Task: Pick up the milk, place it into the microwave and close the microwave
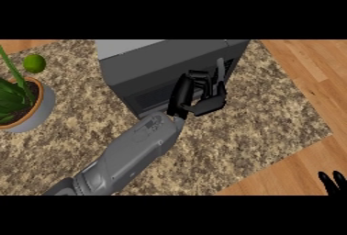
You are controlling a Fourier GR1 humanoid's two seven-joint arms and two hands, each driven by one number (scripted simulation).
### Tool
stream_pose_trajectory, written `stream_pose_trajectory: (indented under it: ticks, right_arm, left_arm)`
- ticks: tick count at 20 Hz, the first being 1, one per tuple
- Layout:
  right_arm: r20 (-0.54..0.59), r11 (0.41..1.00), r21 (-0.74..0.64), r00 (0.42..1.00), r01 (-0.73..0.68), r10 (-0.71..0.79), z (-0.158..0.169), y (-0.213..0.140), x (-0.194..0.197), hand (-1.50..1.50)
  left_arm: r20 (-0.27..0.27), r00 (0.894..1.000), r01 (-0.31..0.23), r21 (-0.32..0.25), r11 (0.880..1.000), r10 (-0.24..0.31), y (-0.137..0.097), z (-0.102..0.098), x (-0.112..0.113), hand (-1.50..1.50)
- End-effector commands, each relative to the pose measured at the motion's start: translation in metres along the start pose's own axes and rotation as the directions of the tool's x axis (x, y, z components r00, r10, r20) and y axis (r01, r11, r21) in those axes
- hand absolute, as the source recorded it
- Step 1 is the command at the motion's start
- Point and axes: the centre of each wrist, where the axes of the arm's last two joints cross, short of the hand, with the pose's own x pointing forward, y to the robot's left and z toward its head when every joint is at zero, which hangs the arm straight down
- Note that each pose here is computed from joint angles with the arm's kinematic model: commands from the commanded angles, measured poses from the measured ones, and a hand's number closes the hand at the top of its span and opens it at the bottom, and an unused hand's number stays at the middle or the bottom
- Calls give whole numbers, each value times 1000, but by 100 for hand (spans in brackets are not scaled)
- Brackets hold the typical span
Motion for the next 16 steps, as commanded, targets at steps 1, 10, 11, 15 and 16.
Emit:
stream_pose_trajectory:
  ticks: [1,10,11,15,16]
  right_arm:
    - [19,1000,25,1000,4,-4,-3,-1,7,-150]
    - [11,997,24,997,72,-72,-1,2,10,-150]
    - [2,997,32,998,64,-65,-1,0,12,-150]
    - [0,996,52,997,74,-74,-3,3,18,-150]
    - [0,996,36,997,83,-83,-1,3,16,-150]
  left_arm:
    - [0,1000,4,6,1000,-4,4,-15,6,150]
    - [25,1000,-2,21,1000,1,6,-18,6,150]
    - [21,1000,8,17,1000,-8,5,-18,5,150]
    - [18,1000,-5,34,999,4,6,-16,3,150]
    - [28,1000,6,19,1000,-6,4,-20,6,150]
